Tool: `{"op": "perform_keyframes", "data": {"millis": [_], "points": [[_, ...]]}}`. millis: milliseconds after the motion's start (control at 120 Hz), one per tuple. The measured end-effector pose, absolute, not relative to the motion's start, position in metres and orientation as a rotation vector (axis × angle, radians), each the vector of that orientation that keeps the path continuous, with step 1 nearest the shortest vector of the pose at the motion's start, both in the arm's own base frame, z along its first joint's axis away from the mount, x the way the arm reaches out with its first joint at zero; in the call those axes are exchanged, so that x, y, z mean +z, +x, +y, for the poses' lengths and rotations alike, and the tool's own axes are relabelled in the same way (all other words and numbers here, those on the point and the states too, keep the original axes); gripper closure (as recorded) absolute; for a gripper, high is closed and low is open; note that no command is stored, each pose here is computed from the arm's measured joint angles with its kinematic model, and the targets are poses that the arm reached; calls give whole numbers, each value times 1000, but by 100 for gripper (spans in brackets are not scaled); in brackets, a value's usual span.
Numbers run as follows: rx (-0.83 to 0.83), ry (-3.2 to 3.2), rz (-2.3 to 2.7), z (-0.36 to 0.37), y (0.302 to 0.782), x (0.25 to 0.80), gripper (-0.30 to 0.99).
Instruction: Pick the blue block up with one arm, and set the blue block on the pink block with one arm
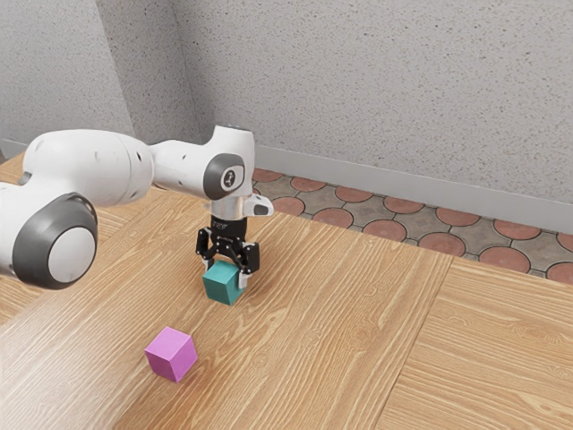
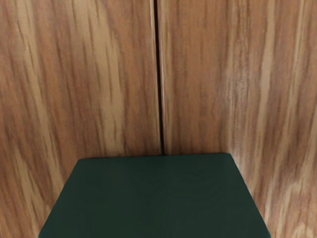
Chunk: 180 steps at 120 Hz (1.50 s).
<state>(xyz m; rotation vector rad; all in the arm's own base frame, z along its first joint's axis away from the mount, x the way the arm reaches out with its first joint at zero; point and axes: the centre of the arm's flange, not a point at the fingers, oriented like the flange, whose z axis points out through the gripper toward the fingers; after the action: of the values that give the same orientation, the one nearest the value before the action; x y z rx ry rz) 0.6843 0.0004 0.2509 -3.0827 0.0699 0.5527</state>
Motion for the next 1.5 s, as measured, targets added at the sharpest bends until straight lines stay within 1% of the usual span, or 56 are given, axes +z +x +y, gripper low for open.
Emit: {"op": "perform_keyframes", "data": {"millis": [83,267,350,683,833,1100,1350,1500], "points": [[554,-3083,68,0,684,251,4],[558,-3083,62,0,684,251,21],[559,-3082,60,0,684,251,25],[559,-3080,52,0,684,252,27],[543,-3082,48,0,676,271,28],[534,-3085,44,-6,616,334,29],[615,-3060,51,-16,535,351,29],[661,-3039,42,-21,494,347,29]]}}
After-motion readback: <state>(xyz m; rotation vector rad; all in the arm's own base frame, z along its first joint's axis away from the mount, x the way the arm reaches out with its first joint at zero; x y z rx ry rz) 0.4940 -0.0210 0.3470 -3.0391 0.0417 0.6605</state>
